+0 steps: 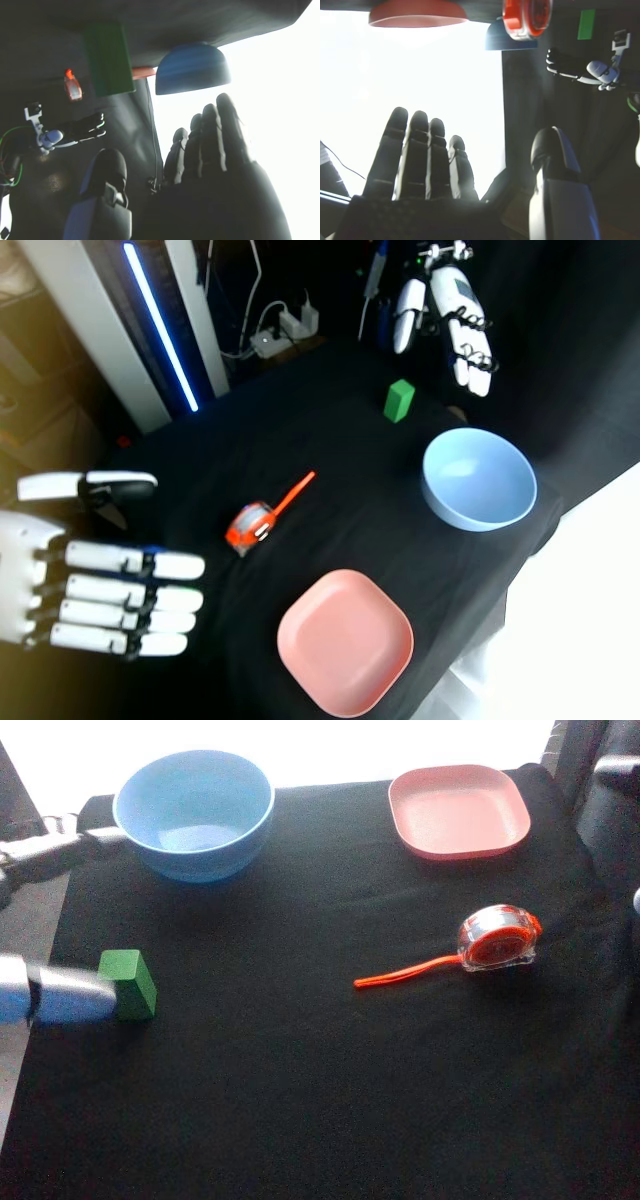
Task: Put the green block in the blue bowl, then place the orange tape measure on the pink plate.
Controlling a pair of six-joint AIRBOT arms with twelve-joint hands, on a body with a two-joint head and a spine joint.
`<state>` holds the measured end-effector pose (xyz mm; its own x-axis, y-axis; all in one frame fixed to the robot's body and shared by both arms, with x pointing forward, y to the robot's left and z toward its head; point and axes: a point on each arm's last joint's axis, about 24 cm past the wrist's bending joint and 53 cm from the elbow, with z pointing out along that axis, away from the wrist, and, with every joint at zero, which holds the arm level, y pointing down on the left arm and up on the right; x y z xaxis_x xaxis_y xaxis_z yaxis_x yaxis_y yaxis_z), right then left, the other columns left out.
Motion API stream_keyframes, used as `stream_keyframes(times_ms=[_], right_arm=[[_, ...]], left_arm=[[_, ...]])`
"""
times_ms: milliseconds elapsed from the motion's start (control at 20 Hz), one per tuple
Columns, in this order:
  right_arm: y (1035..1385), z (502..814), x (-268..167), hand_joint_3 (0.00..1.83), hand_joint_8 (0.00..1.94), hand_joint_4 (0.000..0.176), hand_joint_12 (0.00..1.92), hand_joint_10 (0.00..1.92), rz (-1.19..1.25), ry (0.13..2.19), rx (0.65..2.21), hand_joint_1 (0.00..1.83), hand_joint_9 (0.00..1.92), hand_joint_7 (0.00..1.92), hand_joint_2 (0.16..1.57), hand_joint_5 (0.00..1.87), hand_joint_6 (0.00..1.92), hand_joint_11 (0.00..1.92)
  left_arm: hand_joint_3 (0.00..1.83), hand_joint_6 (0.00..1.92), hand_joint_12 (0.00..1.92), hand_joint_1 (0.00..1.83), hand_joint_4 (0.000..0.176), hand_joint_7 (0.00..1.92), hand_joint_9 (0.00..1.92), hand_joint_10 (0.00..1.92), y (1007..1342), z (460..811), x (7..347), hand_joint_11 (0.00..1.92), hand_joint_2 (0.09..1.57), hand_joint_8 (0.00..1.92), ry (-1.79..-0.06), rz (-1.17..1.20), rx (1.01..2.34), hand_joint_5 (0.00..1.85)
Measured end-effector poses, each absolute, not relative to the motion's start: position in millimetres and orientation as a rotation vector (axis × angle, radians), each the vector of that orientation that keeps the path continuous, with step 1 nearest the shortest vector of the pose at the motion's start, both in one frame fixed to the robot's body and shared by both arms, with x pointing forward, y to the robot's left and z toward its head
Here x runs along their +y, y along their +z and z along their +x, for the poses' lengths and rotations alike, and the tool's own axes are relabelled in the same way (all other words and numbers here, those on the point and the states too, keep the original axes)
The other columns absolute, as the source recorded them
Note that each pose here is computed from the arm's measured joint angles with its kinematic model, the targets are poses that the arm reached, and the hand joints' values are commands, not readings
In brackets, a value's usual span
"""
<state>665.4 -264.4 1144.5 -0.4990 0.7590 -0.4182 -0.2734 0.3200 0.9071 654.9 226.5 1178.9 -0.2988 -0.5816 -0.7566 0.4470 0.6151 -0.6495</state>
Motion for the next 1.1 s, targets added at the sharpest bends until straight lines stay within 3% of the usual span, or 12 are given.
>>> stream_keyframes(times_ms=[100, 250, 350, 400, 500, 700, 800, 850, 900, 950, 1000, 1100], right_arm=[[1143.4, 665.8, -264.9, 0.0, 0.0, 0.079, 0.53, 0.0, 0.448, 1.355, 1.638, 0.73, 0.33, 0.36, 1.0, 0.39, 0.0, 0.13], [1143.7, 668.2, -268.2, 0.0, 0.01, 0.08, 0.55, 0.01, 0.453, 1.345, 1.635, 0.75, 0.35, 0.38, 1.0, 0.41, 0.01, 0.14], [1142.9, 667.8, -267.4, 0.0, 0.01, 0.077, 0.55, 0.0, 0.451, 1.345, 1.638, 0.75, 0.35, 0.39, 1.0, 0.42, 0.01, 0.12], [1142.1, 667.9, -267.3, 0.0, 0.0, 0.074, 0.6, 0.0, 0.452, 1.344, 1.641, 0.75, 0.36, 0.4, 1.0, 0.42, 0.0, 0.11], [1142.2, 667.9, -267.4, 0.0, 0.0, 0.098, 0.62, 0.0, 0.452, 1.344, 1.641, 0.74, 0.36, 0.4, 1.0, 0.42, 0.0, 0.11], [1142.1, 668.1, -267.7, 0.0, 0.0, 0.083, 0.62, 0.01, 0.453, 1.343, 1.641, 0.76, 0.37, 0.4, 1.0, 0.43, 0.0, 0.12], [1142.0, 668.1, -267.6, 0.0, 0.01, 0.081, 0.63, 0.01, 0.452, 1.343, 1.641, 0.78, 0.38, 0.41, 0.99, 0.44, 0.0, 0.13], [1141.9, 668.0, -267.5, 0.0, 0.01, 0.081, 0.63, 0.01, 0.453, 1.343, 1.642, 0.78, 0.38, 0.41, 0.99, 0.44, 0.0, 0.13], [1141.5, 668.0, -267.2, 0.0, 0.01, 0.093, 0.63, 0.01, 0.454, 1.344, 1.642, 0.78, 0.38, 0.42, 0.99, 0.44, 0.0, 0.13], [1141.2, 667.8, -266.8, 0.0, 0.01, 0.095, 0.63, 0.01, 0.453, 1.346, 1.643, 0.8, 0.38, 0.41, 1.0, 0.44, 0.0, 0.14], [1141.1, 667.7, -266.7, 0.0, 0.01, 0.096, 0.64, 0.01, 0.453, 1.346, 1.643, 0.79, 0.39, 0.42, 1.0, 0.44, 0.0, 0.15], [1141.2, 667.8, -266.7, 0.0, 0.0, 0.085, 0.63, 0.01, 0.455, 1.347, 1.643, 0.79, 0.39, 0.41, 1.0, 0.45, 0.01, 0.14]], left_arm=[[0.0, 0.0, 0.47, 0.84, 0.057, 0.35, 0.3, 0.0, 1175.8, 657.7, 214.9, 0.06, 0.94, 0.0, -1.029, -0.088, 1.6, 0.26], [0.0, 0.0, 0.67, 0.86, 0.0, 0.51, 0.46, 0.01, 1174.9, 662.9, 203.2, 0.09, 0.93, 0.01, -1.012, -0.027, 1.634, 0.39], [0.0, 0.0, 0.81, 0.9, 0.0, 0.6, 0.57, 0.01, 1174.3, 668.7, 199.8, 0.13, 0.95, 0.0, -0.986, 0.002, 1.654, 0.45], [0.0, 0.0, 0.91, 0.91, 0.023, 0.62, 0.58, 0.0, 1173.2, 672.1, 197.2, 0.06, 0.95, 0.0, -0.976, 0.008, 1.666, 0.47], [0.0, 0.0, 1.18, 0.98, 0.002, 0.75, 0.7, 0.03, 1169.4, 675.1, 189.6, 0.08, 0.94, 0.01, -0.948, 0.058, 1.696, 0.59], [0.0, 0.01, 1.48, 0.99, 0.0, 0.95, 0.89, 0.12, 1162.2, 677.6, 181.0, 0.27, 0.9, 0.04, -0.916, 0.099, 1.736, 0.74], [0.0, 0.0, 1.66, 1.01, 0.0, 1.08, 0.73, 0.82, 1160.3, 679.8, 181.9, 0.37, 0.93, 0.01, -0.893, 0.11, 1.751, 0.87], [0.0, 0.0, 1.66, 1.01, 0.0, 1.08, 0.73, 0.82, 1159.7, 679.8, 181.8, 0.37, 0.93, 0.01, -0.89, 0.113, 1.754, 0.87], [0.02, 0.62, 1.53, 1.09, 0.008, 1.16, 0.78, 0.78, 1159.1, 680.0, 181.8, 0.41, 1.02, 0.02, -0.887, 0.114, 1.758, 1.05], [0.0, 0.69, 1.49, 1.21, 0.0, 1.1, 0.85, 0.88, 1159.1, 680.0, 181.5, 0.53, 1.07, 0.78, -0.885, 0.117, 1.758, 1.07], [0.0, 0.67, 1.54, 1.24, 0.0, 1.02, 0.87, 1.04, 1160.4, 680.4, 181.0, 0.62, 1.09, 1.08, -0.885, 0.119, 1.755, 1.08], [0.0, 0.57, 1.62, 1.27, 0.0, 0.97, 0.92, 1.24, 1162.9, 680.5, 180.4, 0.79, 1.1, 1.26, -0.892, 0.118, 1.747, 1.1]])
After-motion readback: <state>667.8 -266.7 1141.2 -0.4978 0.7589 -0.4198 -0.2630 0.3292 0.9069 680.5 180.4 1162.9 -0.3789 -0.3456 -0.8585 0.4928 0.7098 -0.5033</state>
